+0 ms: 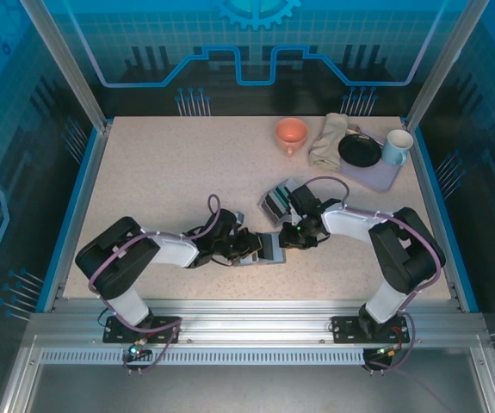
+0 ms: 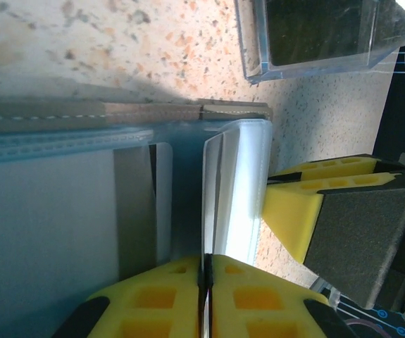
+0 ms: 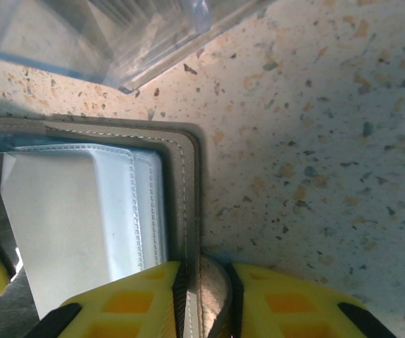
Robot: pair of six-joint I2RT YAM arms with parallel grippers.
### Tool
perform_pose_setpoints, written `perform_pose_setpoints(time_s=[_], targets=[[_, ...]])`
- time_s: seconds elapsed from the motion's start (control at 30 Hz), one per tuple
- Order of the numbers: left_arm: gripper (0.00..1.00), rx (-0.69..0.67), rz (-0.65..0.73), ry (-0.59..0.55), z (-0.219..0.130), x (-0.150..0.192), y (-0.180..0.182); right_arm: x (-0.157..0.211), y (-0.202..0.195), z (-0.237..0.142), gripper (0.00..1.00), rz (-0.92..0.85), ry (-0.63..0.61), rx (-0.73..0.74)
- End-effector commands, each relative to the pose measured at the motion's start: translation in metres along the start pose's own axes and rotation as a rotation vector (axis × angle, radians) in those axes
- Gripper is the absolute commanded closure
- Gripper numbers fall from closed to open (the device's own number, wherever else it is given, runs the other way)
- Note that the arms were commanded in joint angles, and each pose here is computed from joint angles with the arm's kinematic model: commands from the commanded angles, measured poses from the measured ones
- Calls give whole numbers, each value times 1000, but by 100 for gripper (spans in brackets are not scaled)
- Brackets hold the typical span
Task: Put the credit cards into the card holder
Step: Insert the credit card into the card slot.
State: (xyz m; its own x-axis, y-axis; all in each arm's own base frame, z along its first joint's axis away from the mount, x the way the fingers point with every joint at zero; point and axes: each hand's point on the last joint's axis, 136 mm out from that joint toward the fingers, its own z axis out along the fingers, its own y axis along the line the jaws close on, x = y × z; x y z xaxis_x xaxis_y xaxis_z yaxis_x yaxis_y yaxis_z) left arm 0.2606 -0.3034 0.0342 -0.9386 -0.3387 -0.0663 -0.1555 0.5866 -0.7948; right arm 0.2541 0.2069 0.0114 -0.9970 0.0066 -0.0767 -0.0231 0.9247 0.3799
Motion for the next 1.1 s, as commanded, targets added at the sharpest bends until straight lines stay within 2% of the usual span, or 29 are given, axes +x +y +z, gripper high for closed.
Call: perform_pose_setpoints(time_s=[0.0,0.2,0.3,0.43,0.6,0.8,1.07], targets=[[87,12,13,32,9,5,-13,27,3,22,77,35,103,-60],[79,-50,39,61,12,12,-7,27,4,20,78,41,98,-67],[71,-103,51,46,5,12,0,26,1,19,79,43,93,-54],[67,-154,74,20,-8,9,3,26,-1,19,78,39,93,-42],[70,-190,93,10,-15,8,5,26,0,18,78,33,95,-41],[86,-172,97,32,-8,8,0,25,3,20,78,28,101,-59],[87,-177,87,68,5,9,1,28,8,22,79,15,114,-65]])
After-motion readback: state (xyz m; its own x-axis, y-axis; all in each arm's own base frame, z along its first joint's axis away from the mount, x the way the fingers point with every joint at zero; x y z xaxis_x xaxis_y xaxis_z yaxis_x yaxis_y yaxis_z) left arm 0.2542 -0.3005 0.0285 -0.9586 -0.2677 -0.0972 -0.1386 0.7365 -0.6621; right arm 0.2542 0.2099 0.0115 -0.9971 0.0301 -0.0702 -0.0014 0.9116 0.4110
